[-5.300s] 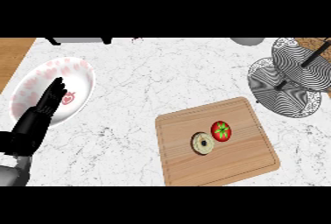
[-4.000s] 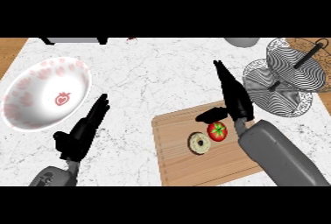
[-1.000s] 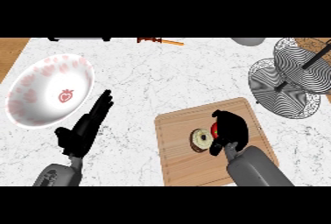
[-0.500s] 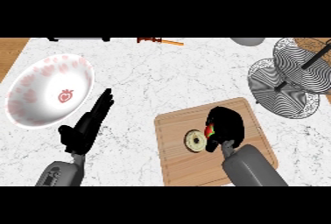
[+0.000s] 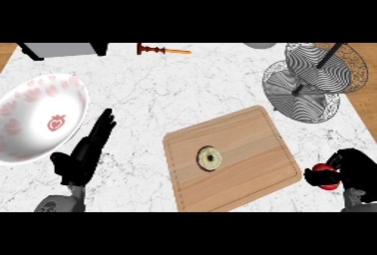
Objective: Pick the tomato from the cutting board and place it in the tiered basket
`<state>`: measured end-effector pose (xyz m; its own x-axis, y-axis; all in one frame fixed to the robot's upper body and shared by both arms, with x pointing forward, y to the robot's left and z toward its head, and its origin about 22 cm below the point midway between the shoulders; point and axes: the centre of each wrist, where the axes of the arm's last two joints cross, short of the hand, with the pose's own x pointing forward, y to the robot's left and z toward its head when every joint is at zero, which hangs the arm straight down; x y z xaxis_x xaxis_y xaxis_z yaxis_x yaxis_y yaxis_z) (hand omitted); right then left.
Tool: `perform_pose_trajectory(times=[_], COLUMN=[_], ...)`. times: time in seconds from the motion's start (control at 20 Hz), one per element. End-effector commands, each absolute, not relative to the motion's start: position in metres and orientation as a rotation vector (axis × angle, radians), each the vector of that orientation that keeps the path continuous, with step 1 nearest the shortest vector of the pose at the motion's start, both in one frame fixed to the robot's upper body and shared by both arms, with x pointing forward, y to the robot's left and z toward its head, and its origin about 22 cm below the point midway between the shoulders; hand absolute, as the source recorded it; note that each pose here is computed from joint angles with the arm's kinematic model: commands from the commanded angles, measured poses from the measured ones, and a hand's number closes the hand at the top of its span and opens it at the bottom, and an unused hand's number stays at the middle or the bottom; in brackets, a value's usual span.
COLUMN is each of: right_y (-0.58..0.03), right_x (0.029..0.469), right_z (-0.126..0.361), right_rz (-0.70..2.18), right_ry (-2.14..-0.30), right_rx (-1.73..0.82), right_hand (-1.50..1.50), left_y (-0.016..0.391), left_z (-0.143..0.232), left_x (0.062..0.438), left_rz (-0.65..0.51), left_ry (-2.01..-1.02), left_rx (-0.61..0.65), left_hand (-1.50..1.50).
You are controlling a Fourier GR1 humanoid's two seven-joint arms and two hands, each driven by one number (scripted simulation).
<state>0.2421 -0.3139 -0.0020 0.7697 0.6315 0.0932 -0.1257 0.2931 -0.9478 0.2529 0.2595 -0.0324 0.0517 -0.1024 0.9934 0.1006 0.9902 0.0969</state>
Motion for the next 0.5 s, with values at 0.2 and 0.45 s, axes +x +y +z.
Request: perform_pose_trajectory(times=[0.2,0.45], right_y=[-0.397,-0.389], right_x=[0.173,0.150], right_z=[0.071,0.115], right_rz=[0.132,-0.021], right_ry=[-0.687,-0.966], right_rx=[-1.323,-1.353], right_hand=[1.50,1.50], left_y=[0.264,0.246], left_z=[-0.032,-0.026], left_x=[0.247,0.252], left_rz=[-0.149,-0.178], left_ry=[-1.493,-1.522], left_rx=[-0.019,-0.033], left_hand=[0.00,0.00])
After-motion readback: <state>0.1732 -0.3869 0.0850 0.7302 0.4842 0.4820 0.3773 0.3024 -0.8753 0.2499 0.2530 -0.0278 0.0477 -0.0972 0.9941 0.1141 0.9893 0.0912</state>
